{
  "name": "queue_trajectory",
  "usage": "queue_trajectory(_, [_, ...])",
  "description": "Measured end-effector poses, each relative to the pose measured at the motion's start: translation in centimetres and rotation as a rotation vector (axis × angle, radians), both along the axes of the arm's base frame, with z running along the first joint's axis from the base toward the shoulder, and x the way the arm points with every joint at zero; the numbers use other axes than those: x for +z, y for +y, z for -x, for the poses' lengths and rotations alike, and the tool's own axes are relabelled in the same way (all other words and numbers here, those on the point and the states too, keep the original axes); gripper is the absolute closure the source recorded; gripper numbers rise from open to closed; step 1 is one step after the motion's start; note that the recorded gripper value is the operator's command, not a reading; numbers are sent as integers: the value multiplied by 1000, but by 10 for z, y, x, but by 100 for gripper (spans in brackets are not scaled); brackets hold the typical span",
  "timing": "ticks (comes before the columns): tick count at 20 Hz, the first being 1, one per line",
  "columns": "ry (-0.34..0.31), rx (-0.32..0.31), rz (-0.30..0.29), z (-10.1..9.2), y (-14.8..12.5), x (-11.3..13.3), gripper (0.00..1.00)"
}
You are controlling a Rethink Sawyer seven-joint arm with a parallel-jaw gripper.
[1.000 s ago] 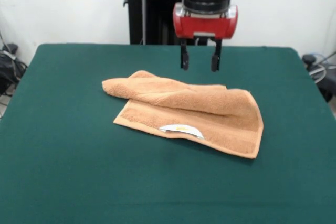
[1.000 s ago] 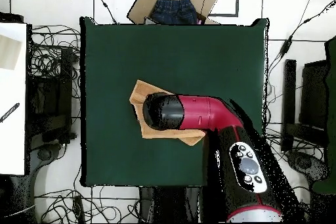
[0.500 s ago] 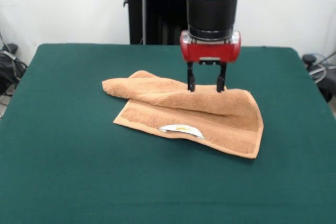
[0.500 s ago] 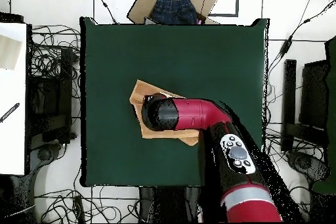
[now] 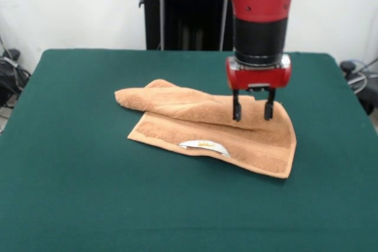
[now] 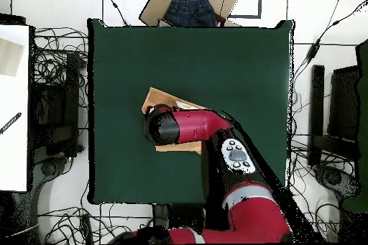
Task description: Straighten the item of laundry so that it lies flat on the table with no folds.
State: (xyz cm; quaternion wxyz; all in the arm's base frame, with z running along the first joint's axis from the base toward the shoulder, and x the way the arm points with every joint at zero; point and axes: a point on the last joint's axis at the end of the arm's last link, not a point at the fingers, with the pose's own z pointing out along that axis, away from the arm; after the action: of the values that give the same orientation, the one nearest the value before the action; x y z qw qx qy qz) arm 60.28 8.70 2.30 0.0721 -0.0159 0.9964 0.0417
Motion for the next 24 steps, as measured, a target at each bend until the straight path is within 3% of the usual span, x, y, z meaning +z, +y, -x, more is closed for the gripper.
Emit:
queue_trajectory(7, [-3, 10, -13, 4, 11, -17, 0])
queue_trajectory(24, [-28, 9, -10, 1, 10, -11, 0])
